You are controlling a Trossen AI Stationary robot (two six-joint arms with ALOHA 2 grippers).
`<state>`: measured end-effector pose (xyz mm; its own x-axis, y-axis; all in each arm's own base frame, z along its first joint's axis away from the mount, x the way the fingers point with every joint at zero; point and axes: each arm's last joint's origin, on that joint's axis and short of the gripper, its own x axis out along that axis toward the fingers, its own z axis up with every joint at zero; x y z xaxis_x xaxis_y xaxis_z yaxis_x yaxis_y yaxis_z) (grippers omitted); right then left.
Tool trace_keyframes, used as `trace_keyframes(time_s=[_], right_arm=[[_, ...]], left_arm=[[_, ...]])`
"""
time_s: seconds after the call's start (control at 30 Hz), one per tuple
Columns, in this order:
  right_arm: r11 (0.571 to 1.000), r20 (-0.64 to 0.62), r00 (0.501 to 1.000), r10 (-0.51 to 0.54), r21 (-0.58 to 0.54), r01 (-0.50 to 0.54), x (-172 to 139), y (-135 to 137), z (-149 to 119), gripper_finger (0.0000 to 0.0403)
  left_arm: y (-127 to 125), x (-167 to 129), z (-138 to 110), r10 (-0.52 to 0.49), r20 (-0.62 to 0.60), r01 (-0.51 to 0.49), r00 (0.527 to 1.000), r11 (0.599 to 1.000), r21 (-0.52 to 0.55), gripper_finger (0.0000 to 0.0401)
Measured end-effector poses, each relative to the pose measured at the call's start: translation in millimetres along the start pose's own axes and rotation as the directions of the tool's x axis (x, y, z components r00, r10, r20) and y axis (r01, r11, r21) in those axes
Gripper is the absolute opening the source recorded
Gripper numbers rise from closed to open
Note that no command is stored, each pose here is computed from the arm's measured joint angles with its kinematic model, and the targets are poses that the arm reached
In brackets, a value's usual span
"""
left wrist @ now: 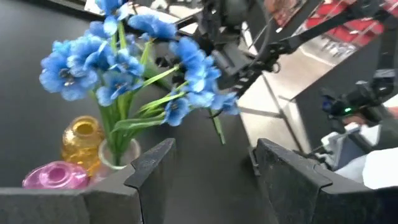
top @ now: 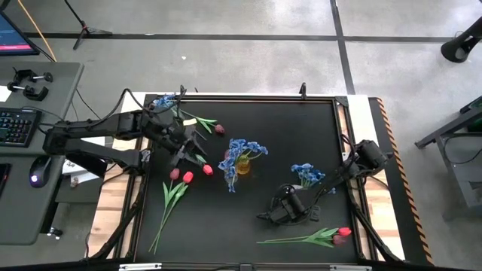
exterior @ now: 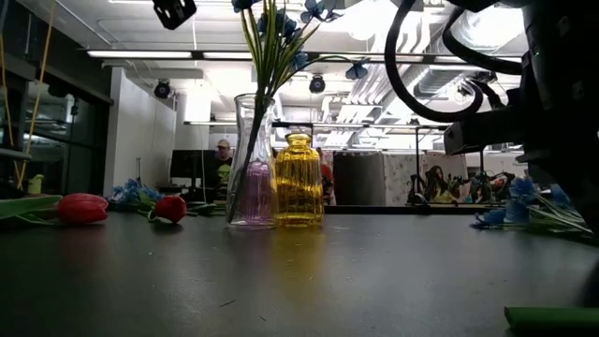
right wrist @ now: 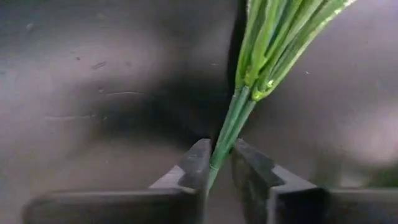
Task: Sort flowers into vase by color
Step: Put the bottom blue flower into the transparent vase
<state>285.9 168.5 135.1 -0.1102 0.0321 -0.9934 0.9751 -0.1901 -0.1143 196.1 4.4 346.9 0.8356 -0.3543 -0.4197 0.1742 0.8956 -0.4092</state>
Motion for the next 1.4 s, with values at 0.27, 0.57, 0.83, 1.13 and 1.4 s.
trace_keyframes(time_s=[0.27,0.57,0.83,1.13,1.4], right_arm=[[0.954,0.269,0.915,0.299,-0.104,-0.281,-56.3,-2.6,4.0,0.0004],[0.705,0.516,0.480,0.709,-0.529,-0.472,-153.2,9.7,19.9,0.0001],[0.598,0.570,0.198,0.797,-0.791,-0.129,-222.0,45.5,29.8,0.0001],[0.516,0.504,0.125,0.855,-0.850,-0.109,-262.9,75.9,64.1,0.0000],[0.178,0.201,-0.166,0.965,-0.974,-0.143,-255.6,131.3,73.4,0.0000]], left_arm=[[-20.2,-40.7,15.3,-0.023,0.159,0.014,0.987,0.998,0.057,0.0213],[-31.9,-72.2,25.6,0.065,0.322,-0.078,0.945,0.997,0.027,0.0213],[-37.8,-85.2,22.1,0.052,0.358,-0.048,0.932,0.999,-0.020,0.0213],[-40.2,-91.9,18.2,0.054,0.363,-0.047,0.930,0.998,-0.029,0.0213],[-42.9,-102.2,4.5,0.063,0.309,-0.050,0.949,0.997,-0.050,0.0213]])
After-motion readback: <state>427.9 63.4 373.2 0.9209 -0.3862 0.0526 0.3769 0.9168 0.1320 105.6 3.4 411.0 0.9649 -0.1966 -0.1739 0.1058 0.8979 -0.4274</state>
